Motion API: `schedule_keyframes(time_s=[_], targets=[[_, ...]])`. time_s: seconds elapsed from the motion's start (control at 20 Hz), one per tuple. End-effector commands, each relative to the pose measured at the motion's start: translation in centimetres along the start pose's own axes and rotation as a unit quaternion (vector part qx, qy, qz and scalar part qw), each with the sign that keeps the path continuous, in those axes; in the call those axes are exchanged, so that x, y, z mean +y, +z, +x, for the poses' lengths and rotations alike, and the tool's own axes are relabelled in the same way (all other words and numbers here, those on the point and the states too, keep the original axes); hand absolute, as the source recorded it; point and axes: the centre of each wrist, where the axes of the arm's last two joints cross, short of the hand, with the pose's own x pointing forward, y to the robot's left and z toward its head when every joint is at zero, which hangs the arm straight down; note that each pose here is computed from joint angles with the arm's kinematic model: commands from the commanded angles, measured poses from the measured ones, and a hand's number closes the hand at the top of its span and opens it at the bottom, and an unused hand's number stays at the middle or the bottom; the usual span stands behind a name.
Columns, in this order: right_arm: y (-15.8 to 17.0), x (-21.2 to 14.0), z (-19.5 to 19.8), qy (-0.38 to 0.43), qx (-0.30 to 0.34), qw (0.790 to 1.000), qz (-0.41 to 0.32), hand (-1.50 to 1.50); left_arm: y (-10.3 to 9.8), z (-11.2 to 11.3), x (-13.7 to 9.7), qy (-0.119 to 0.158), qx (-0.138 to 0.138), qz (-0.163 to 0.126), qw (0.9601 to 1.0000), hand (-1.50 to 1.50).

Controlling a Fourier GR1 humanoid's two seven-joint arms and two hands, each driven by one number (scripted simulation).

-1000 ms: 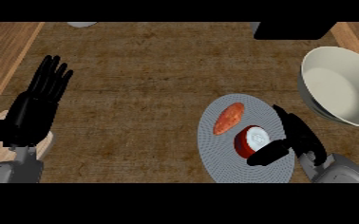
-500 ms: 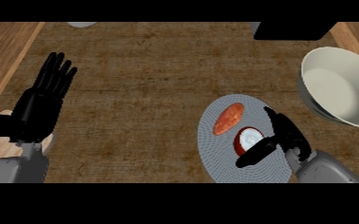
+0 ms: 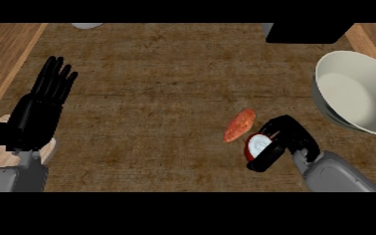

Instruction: Pick the can from the placemat and place it in the bowl

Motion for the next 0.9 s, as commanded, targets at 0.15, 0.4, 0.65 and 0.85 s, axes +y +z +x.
schedule_keyframes(time_s=[0.15, 0.4, 0.65, 0.85], targets=[[-0.4, 0.4, 0.9, 0.067, 0.046, 0.997, -0.014, 1.50, -0.1, 0.0, 0.3, -0.002, 0.002, 0.005, 1.0000, 0.00], [1.5, -0.7, -3.6, 0.225, -0.190, 0.956, -0.004, 1.50, -0.2, 0.7, -0.1, 0.002, 0.006, 0.005, 1.0000, 0.00], [3.6, -1.4, -6.8, 0.329, -0.342, 0.880, -0.023, 1.50, 0.3, -0.5, -0.5, 0.000, 0.003, 0.011, 0.9999, 0.00], [4.6, -4.9, -9.7, 0.311, -0.381, 0.864, -0.112, 1.50, 0.2, 0.0, 0.6, 0.004, -0.002, 0.020, 0.9998, 0.00]])
